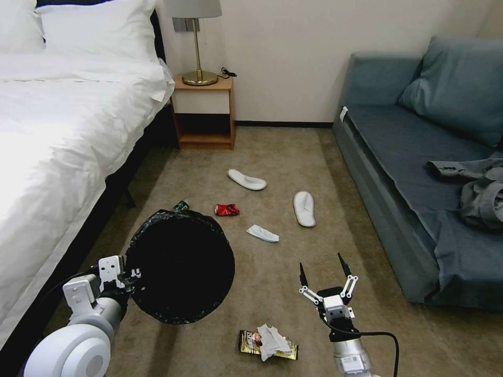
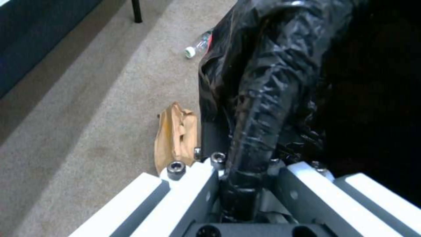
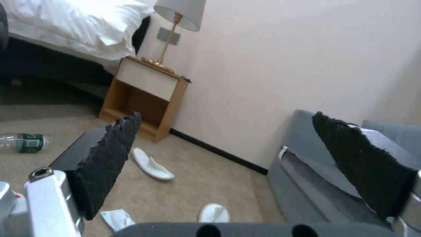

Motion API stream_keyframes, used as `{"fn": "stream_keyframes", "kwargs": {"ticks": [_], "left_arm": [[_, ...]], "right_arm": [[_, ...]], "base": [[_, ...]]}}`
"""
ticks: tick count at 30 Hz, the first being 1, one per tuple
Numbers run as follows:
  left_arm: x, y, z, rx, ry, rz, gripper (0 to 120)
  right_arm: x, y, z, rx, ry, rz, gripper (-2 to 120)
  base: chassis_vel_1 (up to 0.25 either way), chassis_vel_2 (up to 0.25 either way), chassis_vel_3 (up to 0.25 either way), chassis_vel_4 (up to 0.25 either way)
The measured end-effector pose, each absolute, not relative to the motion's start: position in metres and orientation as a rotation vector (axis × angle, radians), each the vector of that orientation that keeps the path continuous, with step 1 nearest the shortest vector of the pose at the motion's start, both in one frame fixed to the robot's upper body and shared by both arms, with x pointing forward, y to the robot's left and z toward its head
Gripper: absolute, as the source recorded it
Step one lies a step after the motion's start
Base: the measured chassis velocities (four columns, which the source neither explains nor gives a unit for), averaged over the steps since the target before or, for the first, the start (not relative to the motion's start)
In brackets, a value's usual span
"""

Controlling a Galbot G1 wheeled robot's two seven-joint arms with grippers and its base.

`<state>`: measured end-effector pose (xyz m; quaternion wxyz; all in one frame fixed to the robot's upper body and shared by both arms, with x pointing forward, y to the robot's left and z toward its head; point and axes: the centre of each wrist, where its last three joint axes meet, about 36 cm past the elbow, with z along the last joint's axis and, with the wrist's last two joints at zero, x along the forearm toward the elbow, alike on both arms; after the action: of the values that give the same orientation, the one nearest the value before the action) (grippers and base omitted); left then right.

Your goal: Pick up the trash bin, then pick up the garbage on the floor and place it into the trash bin.

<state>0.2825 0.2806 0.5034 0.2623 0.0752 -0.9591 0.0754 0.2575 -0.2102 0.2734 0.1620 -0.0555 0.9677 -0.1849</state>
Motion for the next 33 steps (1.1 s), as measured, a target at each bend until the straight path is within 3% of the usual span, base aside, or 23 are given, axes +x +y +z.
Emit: {"fn": "stream_keyframes", "kwargs": {"ticks": [14,22,29,33], "left_arm": [[0.285,0.276,0.499,0.184,-2.592,0.209,0],[0.29,0.276,0.496,0.179,-2.594,0.199,0],[0.29,0.274,0.494,0.17,-2.591,0.191,0],[0.29,0.272,0.49,0.172,-2.588,0.182,0]], "right_arm": [[0.241,-0.196,0.27,-0.208,2.852,-0.456,100],[0.215,-0.244,0.271,-0.653,2.903,-0.637,100],[0.217,-0.275,0.277,-0.833,2.916,-0.713,100],[0.234,-0.32,0.298,-1.014,2.869,-0.793,100]], "base": [[0.008,-0.006,-0.006,0.003],[0.0,0.0,0.0,0.0],[0.0,0.0,0.0,0.0],[0.0,0.0,0.0,0.0]]}}
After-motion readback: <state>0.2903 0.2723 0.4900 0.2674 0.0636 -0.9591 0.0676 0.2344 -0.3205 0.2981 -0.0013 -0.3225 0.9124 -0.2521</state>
